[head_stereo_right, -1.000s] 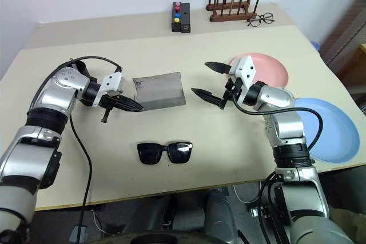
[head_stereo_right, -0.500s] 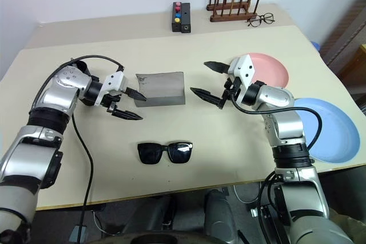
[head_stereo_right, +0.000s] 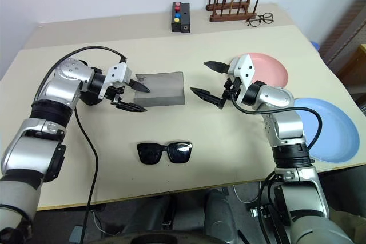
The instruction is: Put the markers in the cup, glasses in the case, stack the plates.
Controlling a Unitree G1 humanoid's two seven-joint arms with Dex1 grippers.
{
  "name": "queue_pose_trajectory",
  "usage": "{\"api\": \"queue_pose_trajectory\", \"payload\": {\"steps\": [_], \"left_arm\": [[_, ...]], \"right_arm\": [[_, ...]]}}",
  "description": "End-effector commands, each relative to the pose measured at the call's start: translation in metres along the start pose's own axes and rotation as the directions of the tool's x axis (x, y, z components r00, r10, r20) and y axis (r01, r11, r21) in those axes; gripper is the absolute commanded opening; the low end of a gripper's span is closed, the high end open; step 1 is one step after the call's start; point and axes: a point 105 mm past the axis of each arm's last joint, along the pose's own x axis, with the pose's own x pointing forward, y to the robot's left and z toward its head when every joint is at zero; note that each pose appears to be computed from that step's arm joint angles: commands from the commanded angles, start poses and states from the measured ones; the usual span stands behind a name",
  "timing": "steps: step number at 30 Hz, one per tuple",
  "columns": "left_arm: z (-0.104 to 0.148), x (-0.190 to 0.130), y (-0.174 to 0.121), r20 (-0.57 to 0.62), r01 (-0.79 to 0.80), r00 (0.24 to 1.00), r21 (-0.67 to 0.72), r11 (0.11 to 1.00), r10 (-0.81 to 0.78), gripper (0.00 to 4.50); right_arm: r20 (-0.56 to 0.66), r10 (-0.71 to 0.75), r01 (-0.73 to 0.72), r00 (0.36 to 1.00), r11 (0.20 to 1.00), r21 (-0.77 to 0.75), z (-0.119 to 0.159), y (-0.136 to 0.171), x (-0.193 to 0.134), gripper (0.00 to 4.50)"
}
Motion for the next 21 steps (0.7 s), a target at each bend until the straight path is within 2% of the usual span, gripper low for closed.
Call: {"api": "queue_pose_trajectory", "payload": {"steps": [1, 21], "left_arm": [[0.009, -0.004, 0.008, -0.019, -0.034, 0.999, 0.050, 0.998, 0.035, 3.54], [0.008, -0.001, 0.008, -0.016, -0.092, 0.995, 0.081, 0.992, 0.094, 3.54]], "right_arm": [[0.055, -0.002, 0.005, 0.999, 0.999, -0.052, 0.020, 0.000, 0.002, 4.50], [0.046, -0.001, 0.003, 0.999, 0.999, -0.042, 0.011, -0.003, 0.000, 4.50]]}}
